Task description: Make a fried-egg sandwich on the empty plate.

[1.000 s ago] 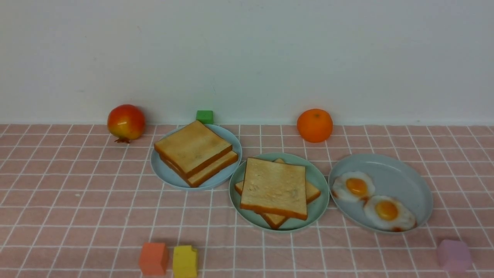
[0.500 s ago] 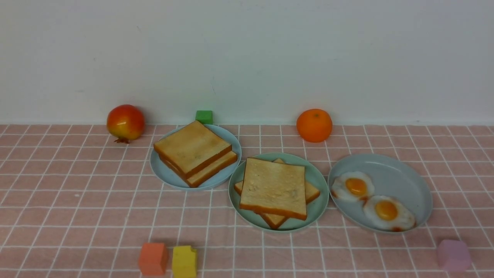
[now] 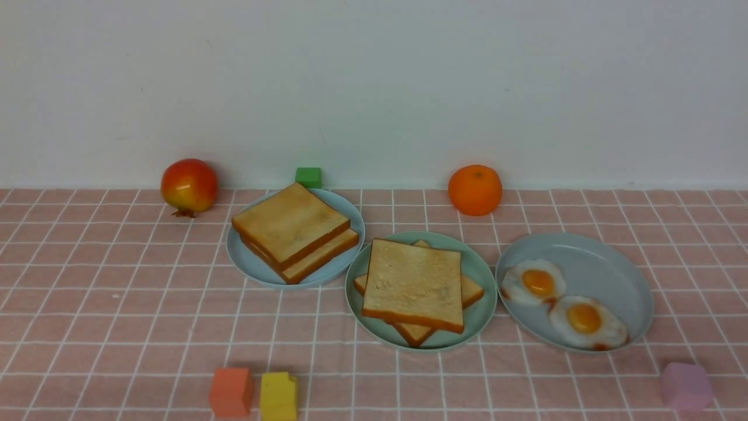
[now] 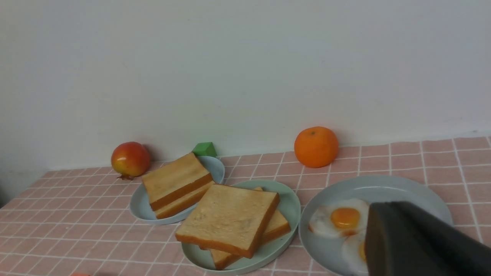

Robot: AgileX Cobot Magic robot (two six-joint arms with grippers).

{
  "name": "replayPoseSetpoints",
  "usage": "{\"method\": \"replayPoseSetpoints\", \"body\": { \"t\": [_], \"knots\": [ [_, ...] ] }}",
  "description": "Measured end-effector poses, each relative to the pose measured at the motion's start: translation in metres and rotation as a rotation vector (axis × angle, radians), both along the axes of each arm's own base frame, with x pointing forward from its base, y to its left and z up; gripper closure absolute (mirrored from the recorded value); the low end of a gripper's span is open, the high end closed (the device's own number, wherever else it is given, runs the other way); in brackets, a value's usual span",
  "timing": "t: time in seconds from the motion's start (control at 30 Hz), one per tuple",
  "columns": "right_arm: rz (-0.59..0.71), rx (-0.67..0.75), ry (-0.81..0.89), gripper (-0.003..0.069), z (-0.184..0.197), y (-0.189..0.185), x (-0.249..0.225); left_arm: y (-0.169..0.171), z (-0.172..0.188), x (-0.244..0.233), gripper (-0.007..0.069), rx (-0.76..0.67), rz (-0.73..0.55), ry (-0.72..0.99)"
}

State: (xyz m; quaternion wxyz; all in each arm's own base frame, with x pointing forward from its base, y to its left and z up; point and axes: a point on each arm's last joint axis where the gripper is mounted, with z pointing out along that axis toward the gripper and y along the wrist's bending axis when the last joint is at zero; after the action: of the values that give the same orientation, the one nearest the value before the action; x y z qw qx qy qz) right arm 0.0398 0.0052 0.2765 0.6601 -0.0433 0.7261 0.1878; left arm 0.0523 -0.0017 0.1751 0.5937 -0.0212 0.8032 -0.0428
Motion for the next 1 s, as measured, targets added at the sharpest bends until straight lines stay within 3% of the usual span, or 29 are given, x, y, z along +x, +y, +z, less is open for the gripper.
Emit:
{"method": "replayPoseSetpoints", "body": {
  "t": [0.2,0.63,0.87,1.0],
  "knots": [
    [-0.102,-0.026,0.004,0.0622,0.0,-0.004,0.002,0.0,0.0,0.0,0.0613,-0.001,0.0,0.0],
    [-0.214,-0.307,0.034,0.0605,-0.042,0.0,0.004,0.0,0.0,0.0,0.0609,-0.001,0.0,-0.001],
    [-0.207,-0.307,0.239,0.0592,-0.106,-0.002,0.01,0.0,0.0,0.0,0.0604,-0.001,0.0,-0.002],
    [-0.233,-0.266,0.224,0.0587,-0.106,-0.003,0.011,0.0,0.0,0.0,0.0601,-0.002,0.0,-0.002]
  ]
}}
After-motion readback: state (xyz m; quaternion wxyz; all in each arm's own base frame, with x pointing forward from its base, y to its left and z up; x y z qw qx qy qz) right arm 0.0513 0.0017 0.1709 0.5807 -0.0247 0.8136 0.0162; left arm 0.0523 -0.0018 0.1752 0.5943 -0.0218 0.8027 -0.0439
